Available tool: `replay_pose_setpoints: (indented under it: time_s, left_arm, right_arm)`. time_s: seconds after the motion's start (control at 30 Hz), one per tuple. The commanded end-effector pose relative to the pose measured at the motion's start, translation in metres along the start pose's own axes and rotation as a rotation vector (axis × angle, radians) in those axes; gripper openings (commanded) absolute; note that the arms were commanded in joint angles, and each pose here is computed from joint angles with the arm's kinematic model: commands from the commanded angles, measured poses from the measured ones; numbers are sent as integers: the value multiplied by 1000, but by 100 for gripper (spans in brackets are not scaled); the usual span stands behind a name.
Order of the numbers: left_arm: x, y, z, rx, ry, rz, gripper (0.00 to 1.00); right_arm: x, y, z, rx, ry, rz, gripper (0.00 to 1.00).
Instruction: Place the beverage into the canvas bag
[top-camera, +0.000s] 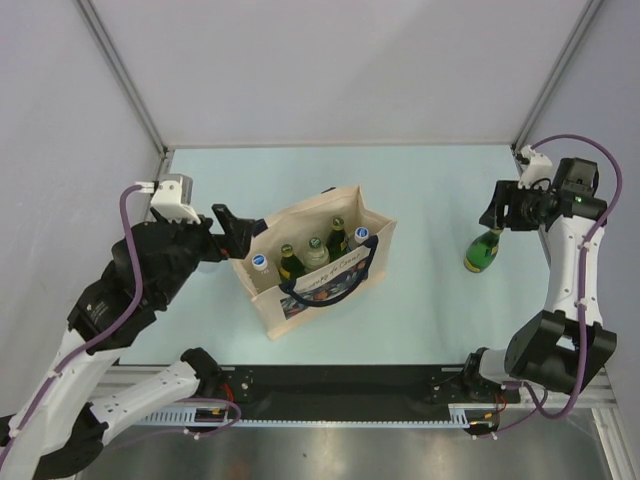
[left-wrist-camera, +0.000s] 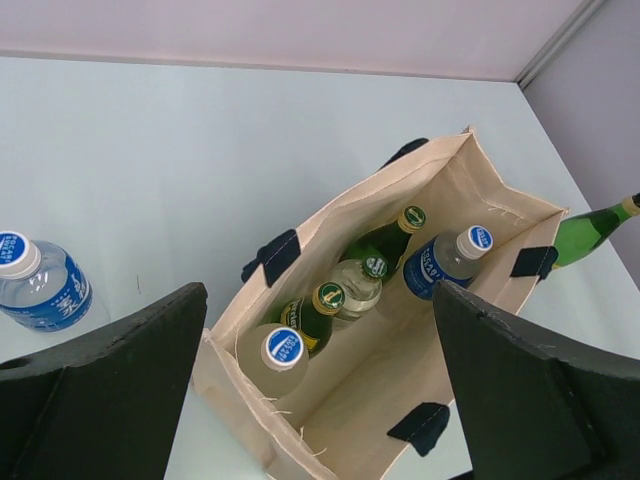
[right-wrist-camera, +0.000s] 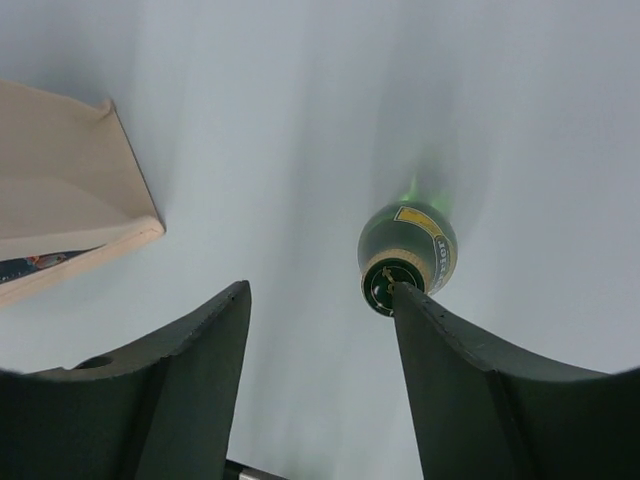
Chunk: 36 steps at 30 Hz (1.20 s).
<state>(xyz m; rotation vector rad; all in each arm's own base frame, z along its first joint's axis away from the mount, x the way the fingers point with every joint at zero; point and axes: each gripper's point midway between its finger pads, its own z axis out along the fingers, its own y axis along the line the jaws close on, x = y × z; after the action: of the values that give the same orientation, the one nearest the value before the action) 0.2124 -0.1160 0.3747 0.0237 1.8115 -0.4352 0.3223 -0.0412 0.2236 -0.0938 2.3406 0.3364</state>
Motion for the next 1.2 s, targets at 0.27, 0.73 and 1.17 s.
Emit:
replay_pose_setpoints:
  time_s: [0.27,0.73,1.17]
  left_arm:
    - [2,4,-3,2,-14,0,100]
    - [9,4,0,0,10,18,100]
    - [12,7,-6,-1,16,-13,100]
  right_arm:
    - [15,-17,17,53,116,-73,64]
    - [18,-30,29,87,128,-102,63]
    - [22,-33,44,72,148,-118,48]
